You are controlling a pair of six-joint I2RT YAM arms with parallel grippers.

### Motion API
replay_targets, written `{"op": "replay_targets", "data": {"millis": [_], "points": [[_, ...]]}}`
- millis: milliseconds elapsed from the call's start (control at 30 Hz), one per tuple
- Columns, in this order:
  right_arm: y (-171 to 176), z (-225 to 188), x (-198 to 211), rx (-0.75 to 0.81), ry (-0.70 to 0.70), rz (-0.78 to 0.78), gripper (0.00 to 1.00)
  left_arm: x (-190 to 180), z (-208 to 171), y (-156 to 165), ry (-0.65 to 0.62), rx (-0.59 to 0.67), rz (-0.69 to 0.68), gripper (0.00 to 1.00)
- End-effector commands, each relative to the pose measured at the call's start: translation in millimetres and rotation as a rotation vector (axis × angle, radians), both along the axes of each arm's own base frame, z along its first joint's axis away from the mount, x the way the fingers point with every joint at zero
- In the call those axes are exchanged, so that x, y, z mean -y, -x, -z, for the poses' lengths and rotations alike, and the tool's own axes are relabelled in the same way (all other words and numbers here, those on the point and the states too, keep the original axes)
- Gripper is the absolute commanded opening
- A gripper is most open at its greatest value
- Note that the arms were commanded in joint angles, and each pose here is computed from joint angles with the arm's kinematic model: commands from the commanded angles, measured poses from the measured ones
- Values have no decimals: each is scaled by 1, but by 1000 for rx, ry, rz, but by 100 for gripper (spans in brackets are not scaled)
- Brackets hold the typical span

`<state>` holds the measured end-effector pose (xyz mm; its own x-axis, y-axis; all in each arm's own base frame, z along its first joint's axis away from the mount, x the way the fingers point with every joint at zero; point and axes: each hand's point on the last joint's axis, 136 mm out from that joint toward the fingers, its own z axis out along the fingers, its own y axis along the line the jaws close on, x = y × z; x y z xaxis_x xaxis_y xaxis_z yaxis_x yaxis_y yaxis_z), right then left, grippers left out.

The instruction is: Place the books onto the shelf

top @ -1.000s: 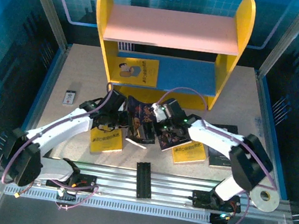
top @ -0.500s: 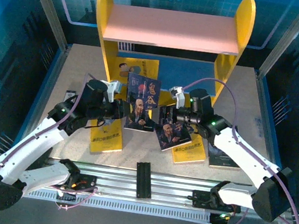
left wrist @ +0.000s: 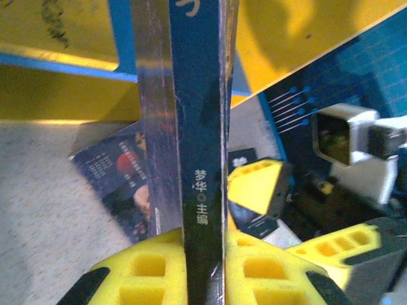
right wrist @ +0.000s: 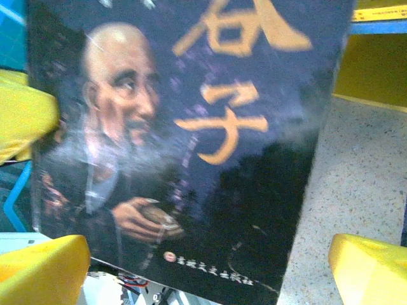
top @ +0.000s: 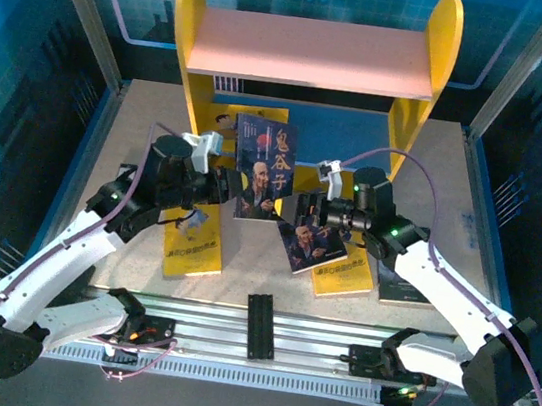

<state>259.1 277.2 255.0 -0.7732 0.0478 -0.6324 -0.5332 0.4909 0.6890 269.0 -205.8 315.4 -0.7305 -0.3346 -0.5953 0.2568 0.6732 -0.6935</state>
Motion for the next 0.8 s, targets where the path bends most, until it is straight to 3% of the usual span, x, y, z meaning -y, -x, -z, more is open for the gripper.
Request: {"op": "replay_targets", "data": {"millis": [0, 400, 567, 767], "points": [[3, -22, 3, 29, -72, 2, 98, 11, -84, 6, 161, 213, 63, 0], [21, -73, 8, 110, -171, -26, 100, 2, -169, 17, 254, 471, 62, 0], [20, -77, 6, 104, -206, -23, 100, 6, -174, 17, 284, 489, 81, 0], [19, -93, -3, 103, -345, -50, 100, 9, -166, 15, 317, 488, 87, 0]]}}
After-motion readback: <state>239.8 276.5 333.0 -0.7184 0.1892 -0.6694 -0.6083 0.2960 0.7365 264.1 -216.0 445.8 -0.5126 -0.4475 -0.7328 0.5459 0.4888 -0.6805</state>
